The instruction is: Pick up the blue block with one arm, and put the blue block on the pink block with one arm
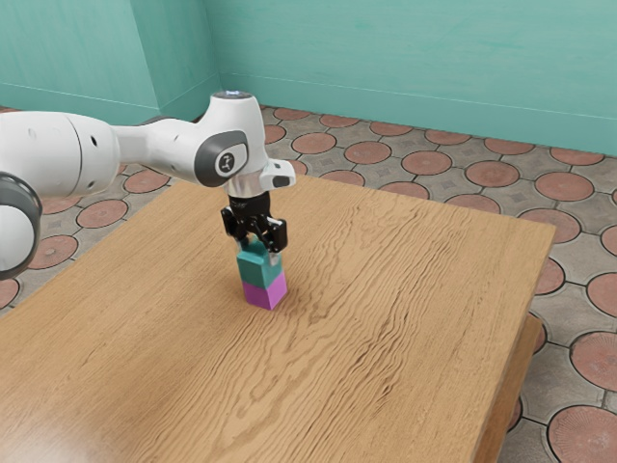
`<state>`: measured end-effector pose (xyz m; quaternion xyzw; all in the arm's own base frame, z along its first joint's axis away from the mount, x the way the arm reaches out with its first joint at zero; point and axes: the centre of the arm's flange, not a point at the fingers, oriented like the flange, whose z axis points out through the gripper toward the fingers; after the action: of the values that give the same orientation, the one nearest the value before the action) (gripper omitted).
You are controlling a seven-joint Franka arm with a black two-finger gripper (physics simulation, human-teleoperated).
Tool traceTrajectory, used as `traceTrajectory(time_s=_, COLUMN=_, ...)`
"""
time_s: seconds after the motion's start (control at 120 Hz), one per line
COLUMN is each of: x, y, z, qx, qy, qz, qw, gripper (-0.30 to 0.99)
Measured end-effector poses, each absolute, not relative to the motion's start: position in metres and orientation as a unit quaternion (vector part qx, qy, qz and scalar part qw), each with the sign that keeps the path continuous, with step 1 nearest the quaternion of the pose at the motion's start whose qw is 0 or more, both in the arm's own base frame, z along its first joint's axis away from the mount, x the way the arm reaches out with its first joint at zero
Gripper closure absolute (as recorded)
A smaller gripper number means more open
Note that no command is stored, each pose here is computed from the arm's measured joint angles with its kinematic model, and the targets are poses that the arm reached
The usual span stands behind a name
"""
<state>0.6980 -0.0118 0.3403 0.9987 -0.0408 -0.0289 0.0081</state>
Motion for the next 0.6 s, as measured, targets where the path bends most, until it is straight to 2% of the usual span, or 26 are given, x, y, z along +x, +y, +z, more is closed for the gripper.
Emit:
traceTrajectory(time_s=0.283, x=0.699, y=-0.016, z=0.356, qx=0.999, qy=-0.049, qz=-0.017, qw=0.006, gripper=0.07)
traceTrajectory(time_s=0.367, x=0.688, y=-0.020, z=0.412, qx=0.998, qy=-0.052, qz=0.017, qw=-0.008, gripper=0.06)
traceTrajectory(time_s=0.467, x=0.637, y=-0.023, z=0.500, qx=0.997, qy=-0.043, qz=0.054, qw=-0.046, gripper=0.04)
traceTrajectory(time_s=0.517, x=0.609, y=0.005, z=0.540, qx=0.996, qy=-0.007, qz=0.064, qw=-0.061, gripper=0.04)
traceTrajectory(time_s=0.6, x=0.560, y=0.072, z=0.596, qx=0.993, qy=0.067, qz=0.079, qw=-0.050, gripper=0.03)
